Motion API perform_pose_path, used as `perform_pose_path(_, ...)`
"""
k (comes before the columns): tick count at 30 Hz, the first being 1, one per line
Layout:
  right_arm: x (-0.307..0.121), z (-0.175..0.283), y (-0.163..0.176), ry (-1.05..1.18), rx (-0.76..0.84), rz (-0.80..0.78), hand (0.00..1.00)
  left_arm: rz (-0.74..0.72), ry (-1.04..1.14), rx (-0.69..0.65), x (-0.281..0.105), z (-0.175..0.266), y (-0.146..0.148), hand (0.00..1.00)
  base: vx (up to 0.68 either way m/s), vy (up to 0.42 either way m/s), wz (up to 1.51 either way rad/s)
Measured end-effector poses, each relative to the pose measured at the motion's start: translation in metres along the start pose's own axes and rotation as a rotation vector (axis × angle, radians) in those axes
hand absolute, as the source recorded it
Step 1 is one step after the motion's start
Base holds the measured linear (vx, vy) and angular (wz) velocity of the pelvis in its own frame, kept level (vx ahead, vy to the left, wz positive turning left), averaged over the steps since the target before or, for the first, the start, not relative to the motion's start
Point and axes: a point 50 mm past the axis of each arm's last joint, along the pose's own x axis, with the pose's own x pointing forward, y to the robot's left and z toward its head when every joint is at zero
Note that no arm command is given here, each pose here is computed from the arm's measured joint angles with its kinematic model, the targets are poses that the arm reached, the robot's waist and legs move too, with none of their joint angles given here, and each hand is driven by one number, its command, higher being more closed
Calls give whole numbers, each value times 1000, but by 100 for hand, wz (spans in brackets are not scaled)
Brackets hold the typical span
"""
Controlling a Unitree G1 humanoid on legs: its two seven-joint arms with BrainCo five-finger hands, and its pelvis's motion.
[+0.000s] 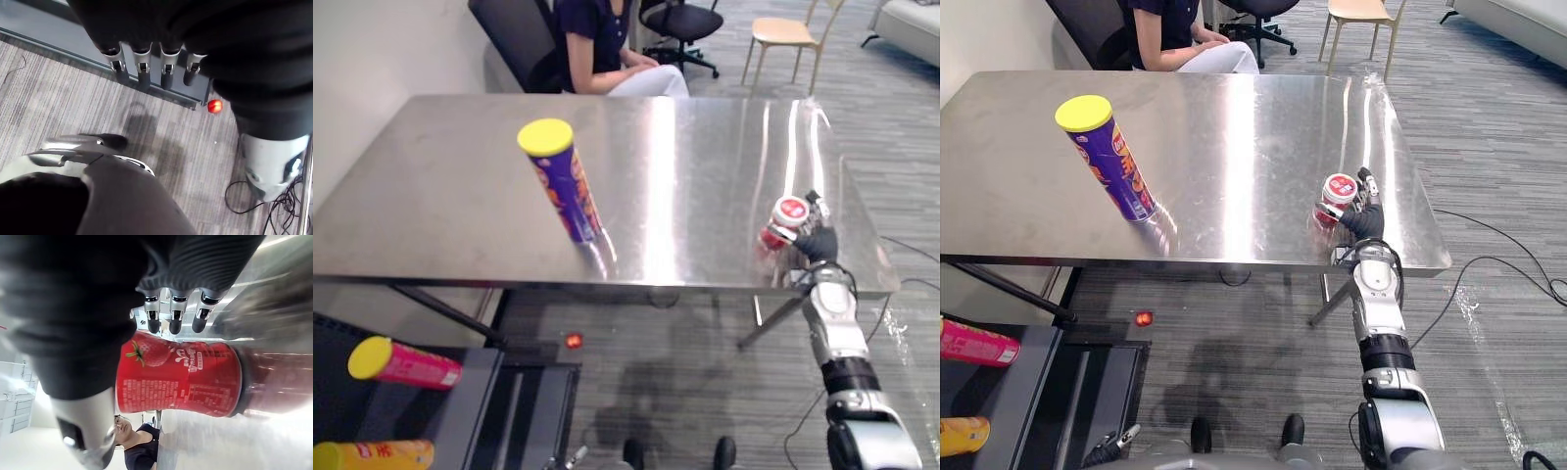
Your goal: Put the gum and the chips on the shelf.
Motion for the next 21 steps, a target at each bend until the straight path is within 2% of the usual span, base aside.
perform_pose_path(2, 3, 2, 1, -4, 4, -3, 0, 1, -5, 0, 0, 1, 0, 0, -44, -22, 1)
perform_pose_path(3, 5, 3, 2, -2, 7, -7, 100, 1, -6, 0, 0, 2, 0, 0, -35, -21, 0)
perform_pose_path(21, 20, 16, 26, -21, 41, 43, 100, 1, -24, 4, 1, 6, -2, 0, -11, -9, 0)
